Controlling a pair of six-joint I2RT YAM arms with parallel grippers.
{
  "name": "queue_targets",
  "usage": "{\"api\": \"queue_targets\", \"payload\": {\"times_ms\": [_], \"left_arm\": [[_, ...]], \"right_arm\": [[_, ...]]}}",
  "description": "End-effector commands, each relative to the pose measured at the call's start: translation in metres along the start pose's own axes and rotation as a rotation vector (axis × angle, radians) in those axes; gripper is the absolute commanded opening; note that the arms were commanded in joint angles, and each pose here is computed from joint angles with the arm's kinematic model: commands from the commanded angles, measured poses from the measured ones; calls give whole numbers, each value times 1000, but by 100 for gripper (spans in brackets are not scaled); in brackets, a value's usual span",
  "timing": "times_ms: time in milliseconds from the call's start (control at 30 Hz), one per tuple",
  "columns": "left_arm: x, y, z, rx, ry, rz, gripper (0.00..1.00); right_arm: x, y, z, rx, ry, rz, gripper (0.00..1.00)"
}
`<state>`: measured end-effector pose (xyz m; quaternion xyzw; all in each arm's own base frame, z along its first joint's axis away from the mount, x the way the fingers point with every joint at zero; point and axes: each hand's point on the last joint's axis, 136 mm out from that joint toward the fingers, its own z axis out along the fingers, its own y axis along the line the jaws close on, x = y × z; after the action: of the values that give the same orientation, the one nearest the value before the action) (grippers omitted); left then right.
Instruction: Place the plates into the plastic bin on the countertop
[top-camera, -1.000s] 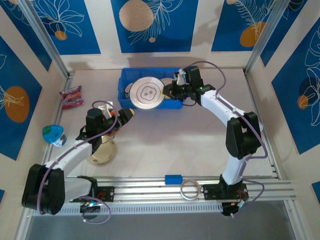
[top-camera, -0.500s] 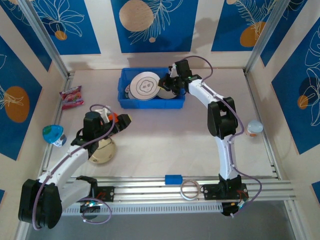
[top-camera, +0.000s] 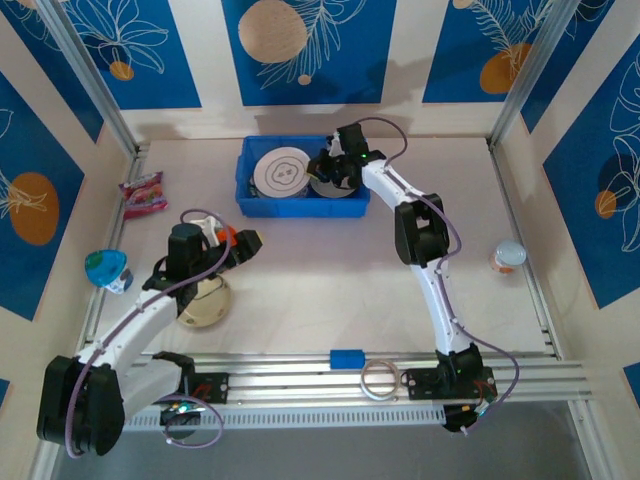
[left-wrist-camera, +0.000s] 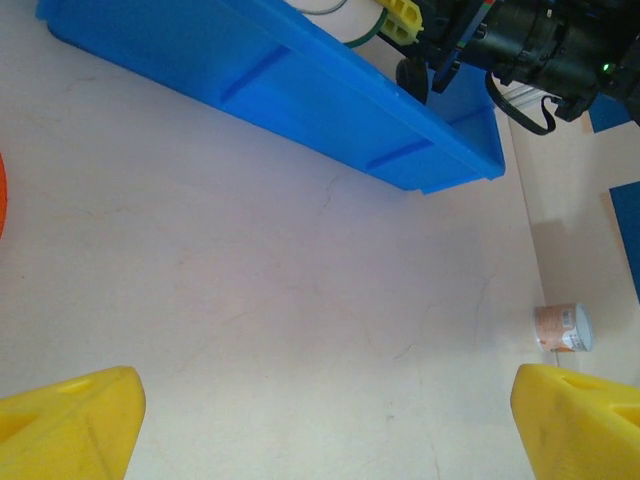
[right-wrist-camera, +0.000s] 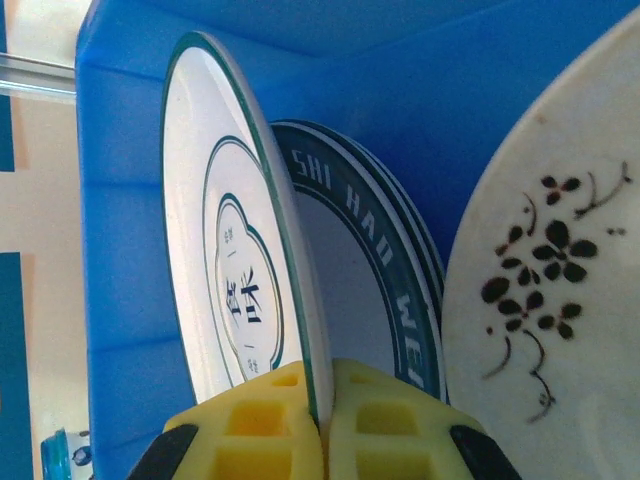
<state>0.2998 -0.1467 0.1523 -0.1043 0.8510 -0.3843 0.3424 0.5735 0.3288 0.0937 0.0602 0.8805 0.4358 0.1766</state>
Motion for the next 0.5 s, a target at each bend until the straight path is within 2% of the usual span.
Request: {"api": "queue_targets", "payload": {"times_ms": [0,167,233,467], "left_arm": [[-5,-3,2,-1,-5,22,94],[-4,0,4,-5,0,18,94],[-4,0,5,-5,0,18,94],[-6,-2,7,0,-2,17,94]], "right_arm": [[1,20,0,-41,26,-4,0],[5,14,6,-7,42,-5,12],[7,12,7,8,48,-8,22],[9,9,5,75,41,-41,35]]}}
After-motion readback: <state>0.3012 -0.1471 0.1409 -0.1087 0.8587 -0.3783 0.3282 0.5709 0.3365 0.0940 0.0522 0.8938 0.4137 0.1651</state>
